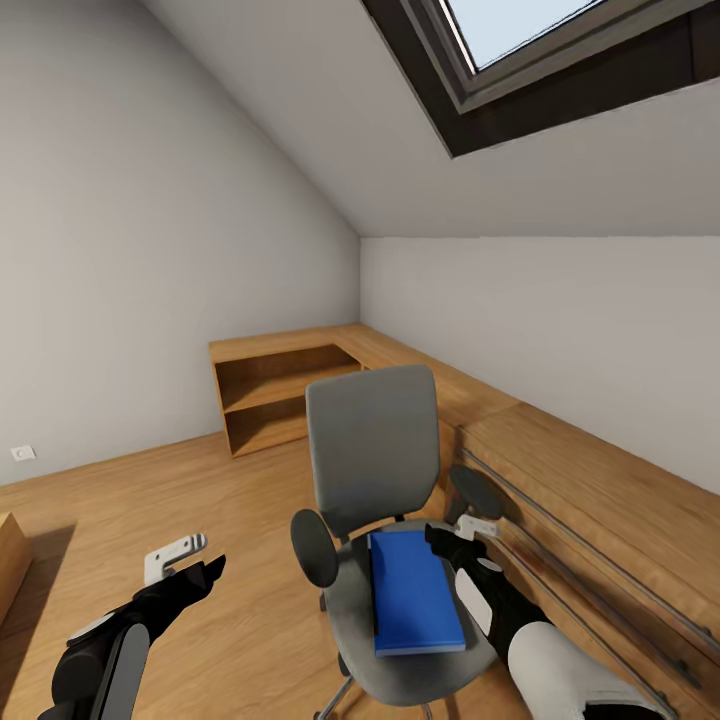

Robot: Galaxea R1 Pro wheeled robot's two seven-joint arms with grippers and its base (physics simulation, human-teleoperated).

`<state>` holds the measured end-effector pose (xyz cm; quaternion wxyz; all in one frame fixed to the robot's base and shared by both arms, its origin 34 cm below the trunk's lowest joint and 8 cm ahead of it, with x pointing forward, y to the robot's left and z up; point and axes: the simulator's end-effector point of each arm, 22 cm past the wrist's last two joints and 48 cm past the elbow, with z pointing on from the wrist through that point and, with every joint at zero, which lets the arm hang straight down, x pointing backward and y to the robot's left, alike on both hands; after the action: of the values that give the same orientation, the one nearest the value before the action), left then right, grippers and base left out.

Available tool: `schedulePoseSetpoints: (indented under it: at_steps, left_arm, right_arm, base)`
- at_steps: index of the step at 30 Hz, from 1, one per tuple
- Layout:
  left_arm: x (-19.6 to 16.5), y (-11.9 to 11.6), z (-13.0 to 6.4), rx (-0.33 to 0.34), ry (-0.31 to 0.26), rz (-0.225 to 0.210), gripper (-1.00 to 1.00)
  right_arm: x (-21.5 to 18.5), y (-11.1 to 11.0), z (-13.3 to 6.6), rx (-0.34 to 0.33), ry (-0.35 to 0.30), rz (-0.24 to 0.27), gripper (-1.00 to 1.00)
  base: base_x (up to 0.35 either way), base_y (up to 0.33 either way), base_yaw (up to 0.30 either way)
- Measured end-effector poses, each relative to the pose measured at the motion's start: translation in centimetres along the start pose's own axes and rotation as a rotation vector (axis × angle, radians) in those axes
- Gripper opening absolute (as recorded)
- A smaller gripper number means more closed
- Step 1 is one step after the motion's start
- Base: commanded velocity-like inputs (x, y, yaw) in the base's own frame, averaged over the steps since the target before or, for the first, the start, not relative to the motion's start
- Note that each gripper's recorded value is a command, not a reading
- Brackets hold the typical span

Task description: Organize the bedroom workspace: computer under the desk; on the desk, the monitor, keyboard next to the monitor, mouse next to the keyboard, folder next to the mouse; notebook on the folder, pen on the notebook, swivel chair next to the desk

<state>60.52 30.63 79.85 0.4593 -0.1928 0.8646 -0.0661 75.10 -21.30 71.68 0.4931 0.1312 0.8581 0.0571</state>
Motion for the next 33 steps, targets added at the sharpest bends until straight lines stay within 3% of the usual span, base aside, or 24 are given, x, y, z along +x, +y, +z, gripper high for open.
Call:
schedulePoseSetpoints:
  at_steps: [19, 33]
  left_arm:
    - [2.8, 1.3, 1.7, -0.003, -0.001, 0.001, 1.0]
    - [5.0, 2.1, 3.0, -0.002, -0.001, -0.001, 1.0]
  right_arm:
    - [3.2, -0.7, 1.5, 0.002, 0.01, 0.002, 1.0]
    - [7.5, -1.6, 2.5, 0.013, 0.071, -0.008, 1.0]
  base:
    - [0.0, 0.0, 0.0]
    - [0.0, 0.0, 0.0]
